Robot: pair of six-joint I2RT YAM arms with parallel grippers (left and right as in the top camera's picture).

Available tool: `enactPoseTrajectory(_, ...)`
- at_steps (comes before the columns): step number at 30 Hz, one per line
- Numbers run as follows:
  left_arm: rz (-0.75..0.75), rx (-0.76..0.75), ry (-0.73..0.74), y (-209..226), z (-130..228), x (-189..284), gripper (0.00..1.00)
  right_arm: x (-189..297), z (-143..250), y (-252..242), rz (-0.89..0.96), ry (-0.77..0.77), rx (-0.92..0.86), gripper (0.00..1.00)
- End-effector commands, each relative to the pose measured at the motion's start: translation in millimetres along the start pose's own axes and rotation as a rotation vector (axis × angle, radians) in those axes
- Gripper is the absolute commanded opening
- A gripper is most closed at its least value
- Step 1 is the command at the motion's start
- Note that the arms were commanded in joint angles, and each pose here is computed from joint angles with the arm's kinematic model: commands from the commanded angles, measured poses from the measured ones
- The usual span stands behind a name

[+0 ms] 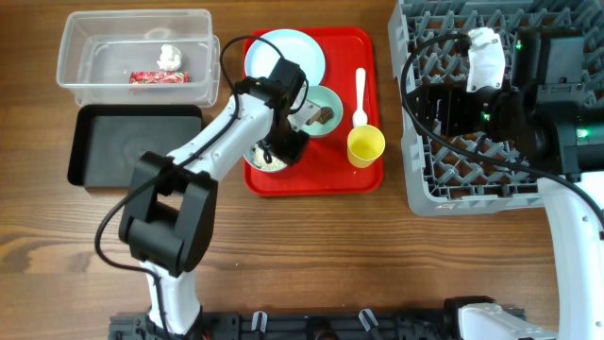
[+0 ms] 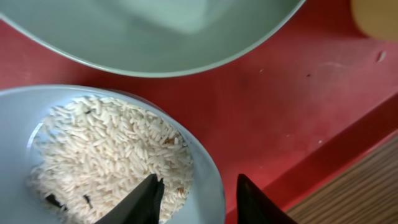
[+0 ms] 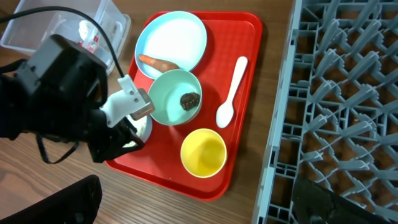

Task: Sort waste into correct bins and load items into the dishwasher rack
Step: 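Grasp the rim of the light-blue rice bowl with the left gripper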

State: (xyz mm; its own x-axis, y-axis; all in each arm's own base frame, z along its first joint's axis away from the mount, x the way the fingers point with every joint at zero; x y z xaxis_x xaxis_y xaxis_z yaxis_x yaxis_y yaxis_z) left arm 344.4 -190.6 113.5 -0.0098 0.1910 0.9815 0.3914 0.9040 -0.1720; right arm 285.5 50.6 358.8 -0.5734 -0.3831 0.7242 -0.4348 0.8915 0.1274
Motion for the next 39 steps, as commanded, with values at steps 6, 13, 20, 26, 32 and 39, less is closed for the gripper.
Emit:
enactPoseTrajectory(6, 0.017, 0.016, 0.042, -1, 5, -12, 0.21, 0, -2, -1, -0.008, 0.002, -0.016, 1.00)
enactPoseTrajectory(13, 0.012, 0.066, 0.026, 0, 4, -15, 0.04, 0, -2, -1, -0.008, 0.003, -0.033, 1.00)
enactPoseTrajectory(20, 0.006, 0.099, 0.015, 3, 7, -25, 0.04, 0, -1, -1, -0.008, 0.005, -0.035, 1.00)
enactPoseTrajectory(26, 0.001, 0.141, 0.045, 3, 12, -19, 0.04, 0, -1, -1, -0.008, 0.005, -0.034, 1.00)
enactPoseTrajectory(32, 0.006, 0.211, 0.013, -1, 11, 10, 0.04, 0, -2, -1, -0.007, 0.003, -0.032, 1.00)
enactPoseTrajectory(39, 0.049, 0.295, -0.131, -1, -3, 59, 0.04, 0, -6, -2, -0.003, -0.020, -0.024, 1.00)
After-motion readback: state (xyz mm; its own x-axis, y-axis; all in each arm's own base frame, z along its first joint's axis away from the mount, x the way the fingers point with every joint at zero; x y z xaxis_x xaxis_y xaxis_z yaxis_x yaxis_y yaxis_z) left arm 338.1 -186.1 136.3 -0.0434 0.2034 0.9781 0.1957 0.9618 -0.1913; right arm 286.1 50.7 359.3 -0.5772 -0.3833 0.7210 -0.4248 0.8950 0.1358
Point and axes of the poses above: each gripper's point midway between its finger pads, its own x axis back along the fingers, its own y axis along the line the jaws close on, z = x × y, the point moved 8 cm from there along x, back along the fingers, and after that the axes turned 12 degrees about x, right-handed, at the moved point
